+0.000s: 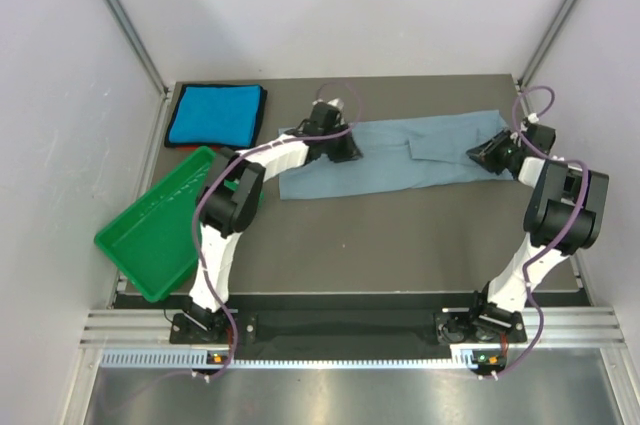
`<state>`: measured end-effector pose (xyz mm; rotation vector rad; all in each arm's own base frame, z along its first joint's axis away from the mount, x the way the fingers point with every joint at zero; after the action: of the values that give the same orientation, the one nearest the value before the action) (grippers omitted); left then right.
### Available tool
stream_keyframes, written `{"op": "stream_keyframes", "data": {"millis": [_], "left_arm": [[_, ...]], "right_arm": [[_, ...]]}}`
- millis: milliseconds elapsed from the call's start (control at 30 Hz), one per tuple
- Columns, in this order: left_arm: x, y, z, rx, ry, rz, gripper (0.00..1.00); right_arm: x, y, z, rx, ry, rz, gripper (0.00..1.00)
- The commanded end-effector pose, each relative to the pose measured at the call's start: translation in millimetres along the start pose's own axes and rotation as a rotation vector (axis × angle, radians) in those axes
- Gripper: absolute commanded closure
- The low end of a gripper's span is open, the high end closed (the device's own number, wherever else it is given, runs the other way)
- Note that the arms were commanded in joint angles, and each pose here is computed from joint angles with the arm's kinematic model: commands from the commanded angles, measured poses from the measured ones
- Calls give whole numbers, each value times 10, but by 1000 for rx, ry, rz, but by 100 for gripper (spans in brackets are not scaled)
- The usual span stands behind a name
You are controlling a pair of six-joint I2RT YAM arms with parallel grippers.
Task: Fold and stack the t-shirts
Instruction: Fold the tshirt
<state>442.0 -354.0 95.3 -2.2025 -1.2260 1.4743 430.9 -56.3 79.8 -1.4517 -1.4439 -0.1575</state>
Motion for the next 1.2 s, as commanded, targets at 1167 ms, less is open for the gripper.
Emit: {"op": "stream_keyframes", "data": {"millis": [1167], "left_arm": [[1214,-1289,692,37,-98,-530,74]], "right_arm": [[-586,-365,185,78,-125,418,81]]}}
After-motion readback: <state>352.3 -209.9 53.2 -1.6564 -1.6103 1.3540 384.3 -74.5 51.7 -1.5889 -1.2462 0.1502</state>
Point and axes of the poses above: each gripper's point midway between its finger pads, its own y axis out along the fingers, its own x axis along the line the jaws close on, z = x × y, the point moved 3 cm from there along -y, back along the fingers, and after that the axes turned 1 degree about -y, right-handed, at the moved point
